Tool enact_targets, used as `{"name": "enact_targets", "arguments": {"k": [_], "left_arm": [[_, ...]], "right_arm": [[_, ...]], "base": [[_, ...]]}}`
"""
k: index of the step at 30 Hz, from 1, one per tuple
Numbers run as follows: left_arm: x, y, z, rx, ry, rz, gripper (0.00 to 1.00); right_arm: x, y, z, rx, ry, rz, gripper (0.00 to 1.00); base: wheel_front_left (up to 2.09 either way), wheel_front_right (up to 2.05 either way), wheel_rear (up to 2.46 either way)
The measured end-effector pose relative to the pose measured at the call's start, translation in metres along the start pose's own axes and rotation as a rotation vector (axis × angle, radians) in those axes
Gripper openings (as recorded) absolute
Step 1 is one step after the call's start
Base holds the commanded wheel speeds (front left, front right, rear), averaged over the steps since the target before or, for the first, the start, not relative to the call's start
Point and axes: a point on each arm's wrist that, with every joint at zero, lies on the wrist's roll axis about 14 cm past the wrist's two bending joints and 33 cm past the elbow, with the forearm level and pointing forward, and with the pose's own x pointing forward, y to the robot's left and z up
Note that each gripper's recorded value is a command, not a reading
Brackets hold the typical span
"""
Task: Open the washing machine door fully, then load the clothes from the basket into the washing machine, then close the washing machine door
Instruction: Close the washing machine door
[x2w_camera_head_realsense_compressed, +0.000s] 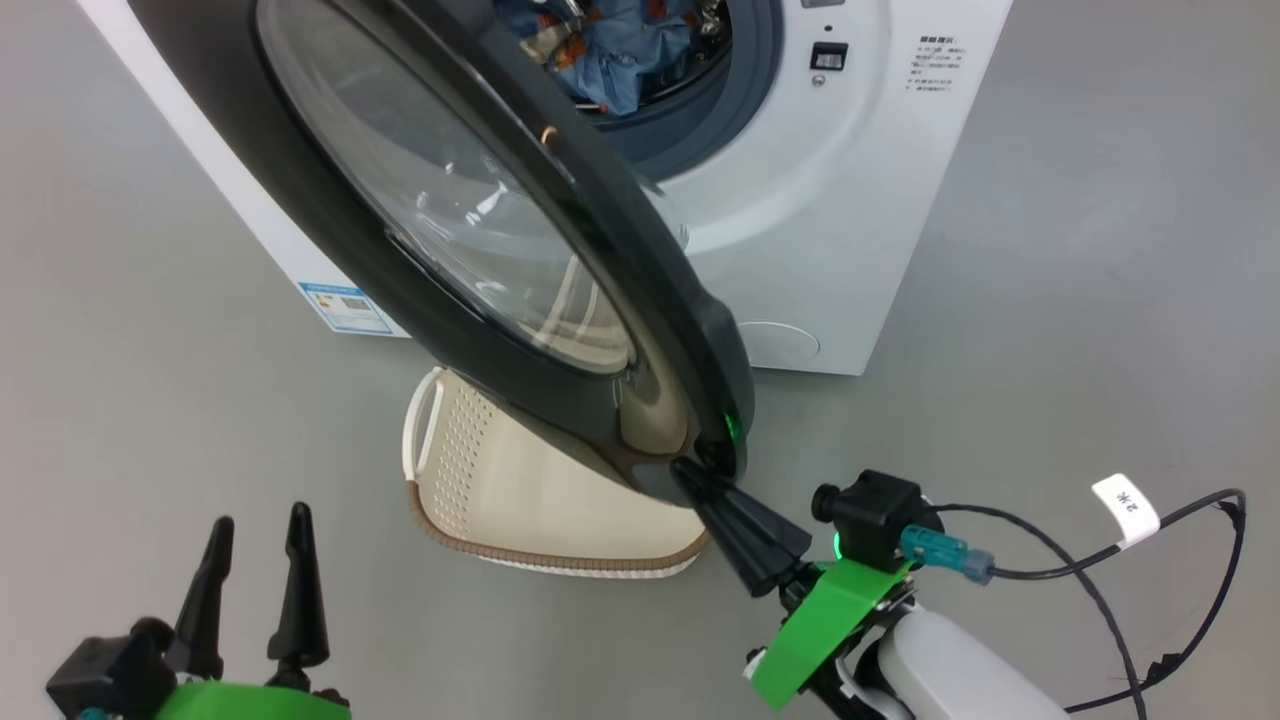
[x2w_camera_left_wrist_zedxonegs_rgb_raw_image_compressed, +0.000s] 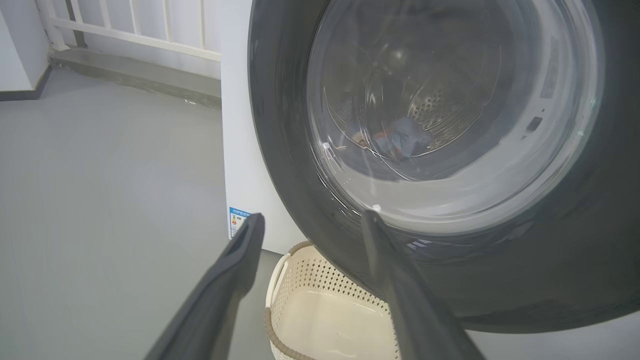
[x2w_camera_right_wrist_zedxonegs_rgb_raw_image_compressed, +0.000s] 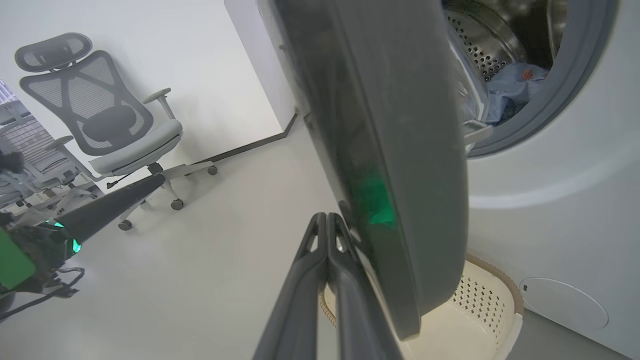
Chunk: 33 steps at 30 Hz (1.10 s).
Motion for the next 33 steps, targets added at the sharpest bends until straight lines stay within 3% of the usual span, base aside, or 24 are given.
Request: {"name": "enact_targets", "arguments": {"k": [33], "left_arm": [[0.045,-0.026,-0.024,-0.007,0.043,-0.059,1.0]], "right_arm": [[0.033,-0.113,0.051,-0.047,-0.148,-0.188,0.0]], "base": [[0.0,0.0,0.0]]}}
